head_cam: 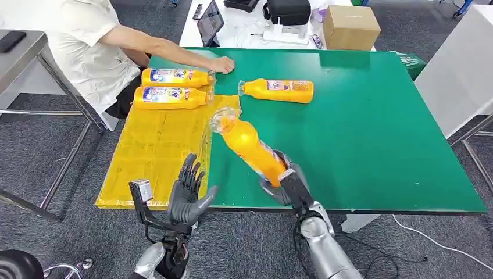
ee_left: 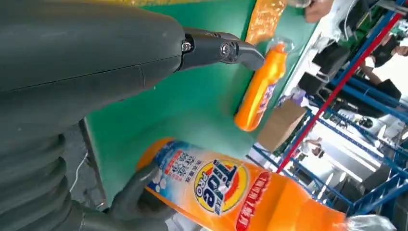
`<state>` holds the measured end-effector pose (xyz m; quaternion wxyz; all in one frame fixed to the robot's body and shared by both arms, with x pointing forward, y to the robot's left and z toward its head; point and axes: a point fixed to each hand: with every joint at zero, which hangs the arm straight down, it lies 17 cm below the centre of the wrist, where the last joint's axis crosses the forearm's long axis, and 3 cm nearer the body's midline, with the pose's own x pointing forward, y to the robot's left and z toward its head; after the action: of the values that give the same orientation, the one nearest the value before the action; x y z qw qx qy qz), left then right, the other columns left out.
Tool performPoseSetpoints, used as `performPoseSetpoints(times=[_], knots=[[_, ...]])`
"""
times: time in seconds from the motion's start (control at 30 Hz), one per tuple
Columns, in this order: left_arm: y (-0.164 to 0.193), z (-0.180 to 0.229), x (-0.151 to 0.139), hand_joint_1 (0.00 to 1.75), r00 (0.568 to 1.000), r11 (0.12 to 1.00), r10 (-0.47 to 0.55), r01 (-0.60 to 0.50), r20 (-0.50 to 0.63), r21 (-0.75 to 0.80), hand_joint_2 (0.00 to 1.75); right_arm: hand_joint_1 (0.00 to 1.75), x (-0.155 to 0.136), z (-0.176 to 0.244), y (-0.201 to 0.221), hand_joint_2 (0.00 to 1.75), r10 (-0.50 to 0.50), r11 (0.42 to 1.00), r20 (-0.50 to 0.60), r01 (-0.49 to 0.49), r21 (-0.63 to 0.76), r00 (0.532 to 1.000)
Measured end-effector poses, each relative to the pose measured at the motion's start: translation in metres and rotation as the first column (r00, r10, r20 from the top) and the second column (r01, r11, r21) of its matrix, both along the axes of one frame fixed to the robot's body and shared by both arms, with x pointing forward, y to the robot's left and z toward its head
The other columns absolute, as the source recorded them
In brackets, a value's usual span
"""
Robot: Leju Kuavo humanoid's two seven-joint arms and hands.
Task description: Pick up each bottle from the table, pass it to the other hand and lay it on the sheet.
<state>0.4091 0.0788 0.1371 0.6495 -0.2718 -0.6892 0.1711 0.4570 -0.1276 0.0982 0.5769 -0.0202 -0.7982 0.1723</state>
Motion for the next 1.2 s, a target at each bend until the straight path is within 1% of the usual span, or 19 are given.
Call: performPoseSetpoints(times=[0.07, 0.2, 0.33, 0.47, 0.63, 1.0, 1.03, 1.07, 1.1, 1.13, 1.17, 1.2], knots=[[-0.001, 0.000, -0.001, 0.00, 1.000, 1.000, -0.004, 0.004, 0.002, -0.001, 1.75, 1.75, -0.002, 0.002, 0.005, 1.75, 0.014, 1.000, 0.005, -0.014, 0.004, 1.000], [-0.013, 0.007, -0.004, 0.00, 0.999, 0.999, -0.027, 0.026, 0.041, 0.041, 1.75, 1.73, -0.011, 0.002, 0.030, 1.75, 0.093, 0.996, 0.004, -0.093, -0.009, 0.996], [-0.023, 0.021, -0.006, 0.00, 0.994, 0.995, -0.040, 0.029, 0.106, 0.099, 1.75, 1.75, -0.030, 0.004, 0.076, 1.75, 0.202, 0.978, 0.025, -0.200, -0.063, 0.979], [-0.029, 0.026, -0.006, 0.00, 0.992, 0.995, -0.054, 0.043, 0.117, 0.095, 1.75, 1.75, -0.047, 0.006, 0.113, 1.75, 0.287, 0.953, 0.047, -0.281, -0.113, 0.957], [-0.030, 0.026, -0.003, 0.00, 0.992, 0.995, -0.056, 0.045, 0.116, 0.092, 1.75, 1.75, -0.058, 0.006, 0.133, 1.75, 0.333, 0.935, 0.067, -0.320, -0.155, 0.941], [-0.029, 0.021, -0.002, 0.00, 0.994, 0.996, -0.052, 0.044, 0.098, 0.084, 1.75, 1.75, -0.063, 0.003, 0.142, 1.75, 0.359, 0.923, 0.064, -0.344, -0.170, 0.931], [-0.029, 0.021, -0.002, 1.68, 0.994, 0.996, -0.052, 0.045, 0.098, 0.076, 1.75, 1.71, -0.063, 0.002, 0.143, 1.75, 0.363, 0.921, 0.062, -0.348, -0.172, 0.930], [-0.029, 0.022, -0.002, 1.75, 0.994, 0.997, -0.056, 0.050, 0.095, 0.060, 1.75, 1.54, -0.064, 0.002, 0.143, 1.75, 0.366, 0.920, 0.064, -0.351, -0.173, 0.929], [-0.030, 0.022, -0.002, 1.75, 0.994, 0.997, -0.063, 0.060, 0.093, 0.041, 1.75, 1.31, -0.064, 0.002, 0.144, 1.75, 0.368, 0.920, 0.065, -0.353, -0.172, 0.928], [-0.031, 0.023, -0.003, 1.75, 0.993, 0.997, -0.073, 0.071, 0.091, 0.022, 1.75, 0.16, -0.063, 0.002, 0.144, 1.75, 0.370, 0.919, 0.068, -0.355, -0.170, 0.927], [-0.032, 0.023, -0.003, 1.75, 0.993, 0.997, -0.082, 0.082, 0.089, 0.004, 1.75, 0.00, -0.064, 0.003, 0.144, 1.75, 0.373, 0.918, 0.071, -0.357, -0.169, 0.925], [-0.032, 0.025, -0.004, 1.75, 0.991, 0.995, -0.097, 0.100, 0.092, -0.028, 1.75, 0.00, -0.065, 0.003, 0.145, 1.75, 0.381, 0.916, 0.076, -0.365, -0.167, 0.921]])
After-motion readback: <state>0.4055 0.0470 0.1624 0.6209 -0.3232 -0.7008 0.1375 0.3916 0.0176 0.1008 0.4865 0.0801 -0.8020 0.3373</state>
